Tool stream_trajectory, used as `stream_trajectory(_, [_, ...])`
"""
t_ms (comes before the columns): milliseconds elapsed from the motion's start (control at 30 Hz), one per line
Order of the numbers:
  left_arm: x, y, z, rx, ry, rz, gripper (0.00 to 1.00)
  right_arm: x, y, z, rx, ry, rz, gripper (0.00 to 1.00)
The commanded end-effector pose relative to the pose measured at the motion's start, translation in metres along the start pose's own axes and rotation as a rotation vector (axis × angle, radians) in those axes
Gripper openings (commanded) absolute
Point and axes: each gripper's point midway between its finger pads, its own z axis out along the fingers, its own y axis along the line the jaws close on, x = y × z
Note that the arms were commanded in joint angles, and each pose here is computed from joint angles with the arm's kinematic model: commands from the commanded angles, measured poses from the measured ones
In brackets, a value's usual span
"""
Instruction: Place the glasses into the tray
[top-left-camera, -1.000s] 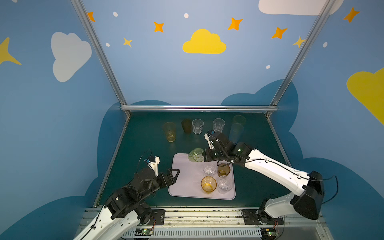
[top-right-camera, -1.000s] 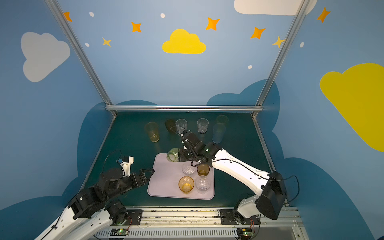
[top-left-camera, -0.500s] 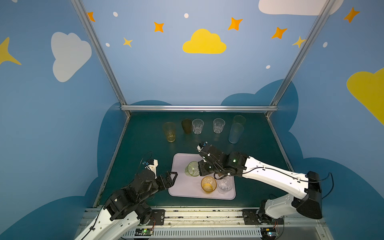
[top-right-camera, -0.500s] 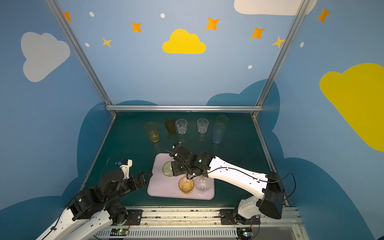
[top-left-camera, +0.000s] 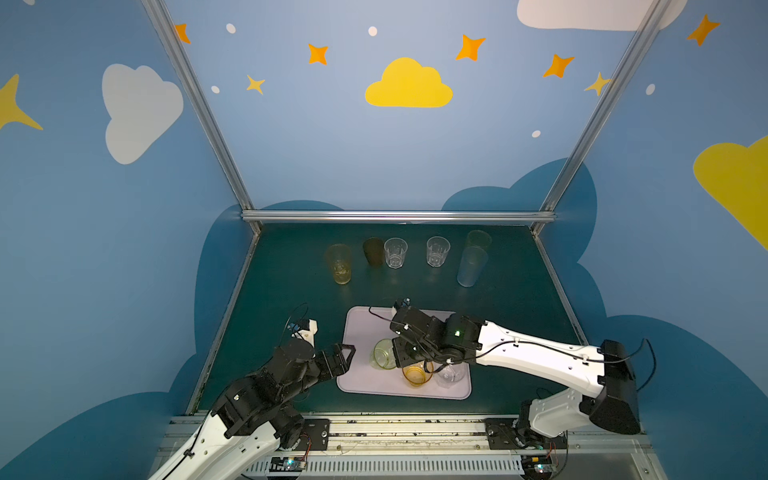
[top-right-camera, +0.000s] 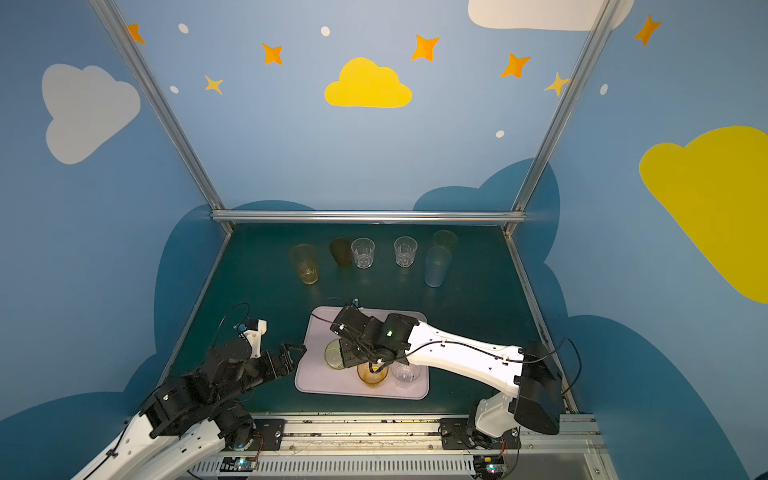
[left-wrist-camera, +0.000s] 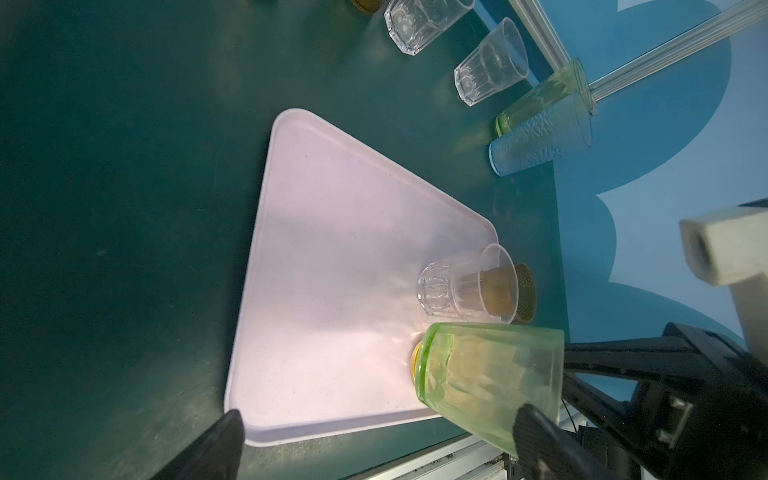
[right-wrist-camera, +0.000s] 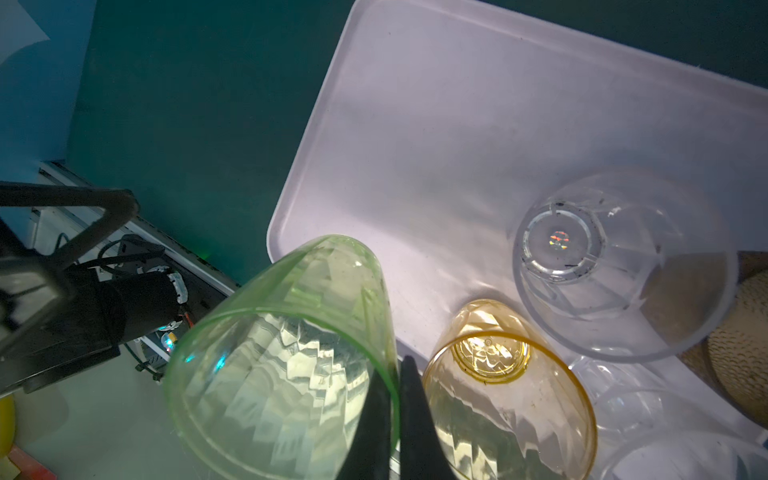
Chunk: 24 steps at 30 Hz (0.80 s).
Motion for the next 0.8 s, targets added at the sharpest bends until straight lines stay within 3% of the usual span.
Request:
stream_trajectory(0, [0.0, 0.006, 0.003, -0.027, -0.006, 0.007, 1.0, 0.009, 0.001, 0.008, 0.01, 0.035, 0.009, 0.0])
stream_trajectory(767, [0.0, 0.015, 0.007, -0.06, -0.013, 0.017, 1.0, 0.038, -0.001, 0.039, 0.097, 0.177, -0.027, 0.0])
